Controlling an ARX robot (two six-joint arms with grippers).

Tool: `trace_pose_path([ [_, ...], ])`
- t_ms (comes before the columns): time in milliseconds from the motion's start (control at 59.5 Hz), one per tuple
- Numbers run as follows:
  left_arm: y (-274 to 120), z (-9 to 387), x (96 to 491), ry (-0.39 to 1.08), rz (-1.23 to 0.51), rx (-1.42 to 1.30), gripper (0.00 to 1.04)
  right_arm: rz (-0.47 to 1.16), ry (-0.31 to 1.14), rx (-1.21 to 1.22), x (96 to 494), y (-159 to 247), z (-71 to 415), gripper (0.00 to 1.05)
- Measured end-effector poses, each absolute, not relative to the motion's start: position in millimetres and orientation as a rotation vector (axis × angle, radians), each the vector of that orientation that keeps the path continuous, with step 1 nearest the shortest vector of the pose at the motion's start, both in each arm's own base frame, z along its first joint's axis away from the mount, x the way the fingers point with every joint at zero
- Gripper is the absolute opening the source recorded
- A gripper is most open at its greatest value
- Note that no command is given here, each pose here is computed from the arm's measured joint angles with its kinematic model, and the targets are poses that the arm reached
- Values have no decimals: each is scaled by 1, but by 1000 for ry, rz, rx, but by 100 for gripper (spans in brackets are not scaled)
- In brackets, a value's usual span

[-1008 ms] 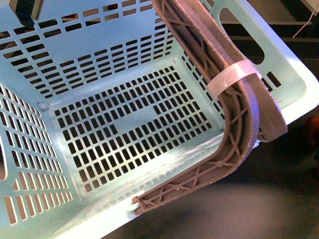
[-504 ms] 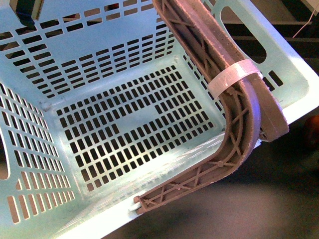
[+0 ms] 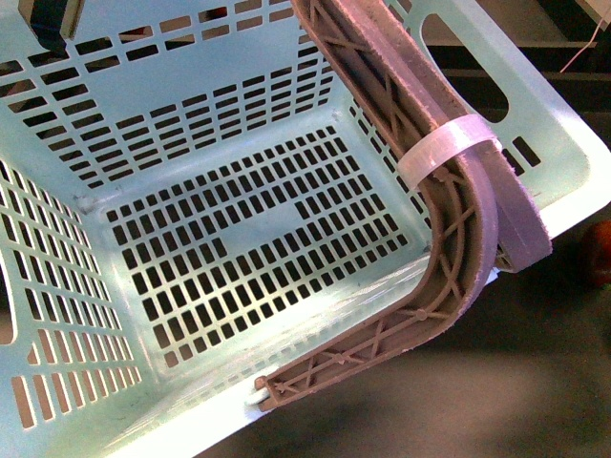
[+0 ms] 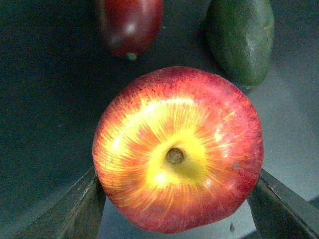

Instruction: Pick apple with right arm and hold basket with left

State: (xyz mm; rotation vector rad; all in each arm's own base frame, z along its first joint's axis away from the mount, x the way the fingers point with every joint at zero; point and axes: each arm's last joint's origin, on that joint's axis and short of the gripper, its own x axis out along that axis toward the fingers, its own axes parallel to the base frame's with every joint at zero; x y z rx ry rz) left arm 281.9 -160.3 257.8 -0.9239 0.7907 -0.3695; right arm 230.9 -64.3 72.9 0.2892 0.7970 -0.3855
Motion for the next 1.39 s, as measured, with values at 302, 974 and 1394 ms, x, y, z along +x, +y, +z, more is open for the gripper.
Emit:
trace_pose_path([
  [302,-160,258,282,791,-369,-924,7,-228,477,303,229,-21,188,69],
  [974,-159,257,283,779,-359,-901,7,188,486,333,220,147,202,87],
  [1394,-160,256,283,790,-361,-911,7,-61,275,445,204,80,248,96],
])
